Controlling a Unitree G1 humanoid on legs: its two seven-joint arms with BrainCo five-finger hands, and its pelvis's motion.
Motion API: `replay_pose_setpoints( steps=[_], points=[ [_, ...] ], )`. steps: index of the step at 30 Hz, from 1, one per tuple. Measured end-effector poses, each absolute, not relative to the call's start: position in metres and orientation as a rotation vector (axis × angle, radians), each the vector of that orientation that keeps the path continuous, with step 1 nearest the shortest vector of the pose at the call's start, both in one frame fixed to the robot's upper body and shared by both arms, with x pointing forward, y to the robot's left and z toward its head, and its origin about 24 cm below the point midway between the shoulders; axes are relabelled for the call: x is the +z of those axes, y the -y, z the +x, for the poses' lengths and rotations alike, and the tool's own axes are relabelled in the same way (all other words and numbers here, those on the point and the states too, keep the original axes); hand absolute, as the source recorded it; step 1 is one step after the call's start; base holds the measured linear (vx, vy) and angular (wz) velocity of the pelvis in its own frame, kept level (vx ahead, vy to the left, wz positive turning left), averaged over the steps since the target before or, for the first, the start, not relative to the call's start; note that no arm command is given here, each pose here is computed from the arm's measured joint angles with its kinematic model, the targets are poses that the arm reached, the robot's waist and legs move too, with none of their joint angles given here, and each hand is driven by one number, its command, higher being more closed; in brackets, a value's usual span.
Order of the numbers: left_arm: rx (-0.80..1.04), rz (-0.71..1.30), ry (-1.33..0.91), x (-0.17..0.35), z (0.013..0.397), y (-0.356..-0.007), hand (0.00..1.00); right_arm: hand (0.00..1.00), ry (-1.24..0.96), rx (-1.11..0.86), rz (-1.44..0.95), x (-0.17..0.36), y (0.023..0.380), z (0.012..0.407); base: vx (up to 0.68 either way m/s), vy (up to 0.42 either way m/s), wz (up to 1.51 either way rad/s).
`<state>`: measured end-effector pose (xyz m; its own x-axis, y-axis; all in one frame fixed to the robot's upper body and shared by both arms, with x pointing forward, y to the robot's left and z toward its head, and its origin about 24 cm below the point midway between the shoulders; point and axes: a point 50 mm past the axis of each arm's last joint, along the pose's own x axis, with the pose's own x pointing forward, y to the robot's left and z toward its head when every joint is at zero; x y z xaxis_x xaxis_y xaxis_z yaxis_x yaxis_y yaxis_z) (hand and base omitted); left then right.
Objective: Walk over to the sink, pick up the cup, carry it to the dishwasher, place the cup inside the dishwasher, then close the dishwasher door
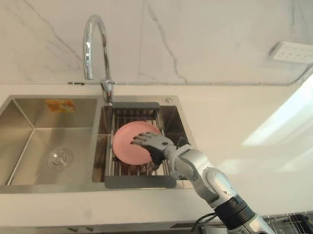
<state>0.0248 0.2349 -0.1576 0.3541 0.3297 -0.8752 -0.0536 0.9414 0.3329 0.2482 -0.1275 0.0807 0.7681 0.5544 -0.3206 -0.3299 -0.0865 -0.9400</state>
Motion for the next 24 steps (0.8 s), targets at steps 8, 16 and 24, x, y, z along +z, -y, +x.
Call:
replay_pose_setpoints(
  steps=[8, 16, 24],
  points=[
    [0.251, 0.275, -1.175, -0.156, 0.029, -0.239, 0.0, 0.0, 0.099, 0.695, -1.532, 0.064, 0.14, 0.259, 0.02, -0.001, 0.02],
    [0.249, 0.275, -1.172, -0.156, 0.029, -0.239, 0.0, 0.0, 0.053, 0.632, -1.562, 0.054, 0.144, 0.269, -0.01, -0.007, 0.07],
    [0.248, 0.276, -1.153, -0.154, 0.034, -0.239, 0.0, 0.0, 0.053, 0.587, -1.573, 0.044, 0.142, 0.274, 0.0, 0.0, 0.01]
  ],
)
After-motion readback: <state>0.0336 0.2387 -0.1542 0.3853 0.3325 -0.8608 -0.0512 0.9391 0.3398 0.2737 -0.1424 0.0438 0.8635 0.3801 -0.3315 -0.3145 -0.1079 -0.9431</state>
